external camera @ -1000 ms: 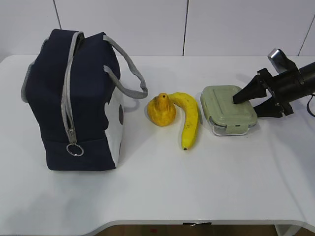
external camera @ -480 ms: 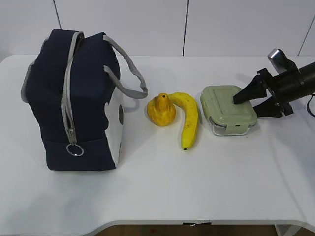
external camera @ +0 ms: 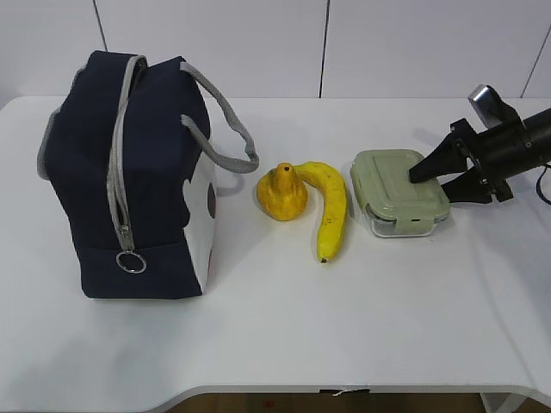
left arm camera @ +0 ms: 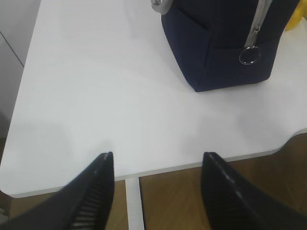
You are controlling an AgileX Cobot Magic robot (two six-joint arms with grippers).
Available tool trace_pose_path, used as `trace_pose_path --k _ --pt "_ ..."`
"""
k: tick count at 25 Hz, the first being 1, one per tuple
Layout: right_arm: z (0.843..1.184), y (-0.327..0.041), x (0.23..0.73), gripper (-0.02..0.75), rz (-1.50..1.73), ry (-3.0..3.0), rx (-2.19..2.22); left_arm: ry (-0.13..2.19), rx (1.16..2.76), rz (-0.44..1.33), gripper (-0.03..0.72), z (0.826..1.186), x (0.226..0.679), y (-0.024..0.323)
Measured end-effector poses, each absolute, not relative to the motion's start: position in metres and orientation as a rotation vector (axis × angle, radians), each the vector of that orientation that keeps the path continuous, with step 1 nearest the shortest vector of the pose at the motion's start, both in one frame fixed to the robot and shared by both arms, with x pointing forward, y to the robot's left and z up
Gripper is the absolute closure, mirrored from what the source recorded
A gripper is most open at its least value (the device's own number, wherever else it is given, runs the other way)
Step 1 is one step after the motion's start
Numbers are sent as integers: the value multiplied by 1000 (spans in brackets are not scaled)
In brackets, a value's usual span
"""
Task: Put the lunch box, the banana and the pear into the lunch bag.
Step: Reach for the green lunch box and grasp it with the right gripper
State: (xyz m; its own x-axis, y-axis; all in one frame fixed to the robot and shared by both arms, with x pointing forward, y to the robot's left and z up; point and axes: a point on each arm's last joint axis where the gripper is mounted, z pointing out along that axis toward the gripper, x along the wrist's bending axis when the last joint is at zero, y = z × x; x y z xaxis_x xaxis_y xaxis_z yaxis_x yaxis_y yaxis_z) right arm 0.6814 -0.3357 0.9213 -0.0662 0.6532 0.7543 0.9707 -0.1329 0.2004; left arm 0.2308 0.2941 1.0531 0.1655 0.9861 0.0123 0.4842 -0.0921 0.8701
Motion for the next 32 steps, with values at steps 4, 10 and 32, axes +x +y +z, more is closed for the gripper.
trace_pose_path --k 4,10,32 --pt "921 -336 682 258 -1057 -1733 -1809 1418 1688 841 254 1053 231 294" --pt "922 -335 682 303 -1061 -1728 -1809 1418 1688 841 254 1053 231 294" --pt "922 -335 682 345 -1069 -1720 -1807 1418 1688 841 254 1053 231 294"
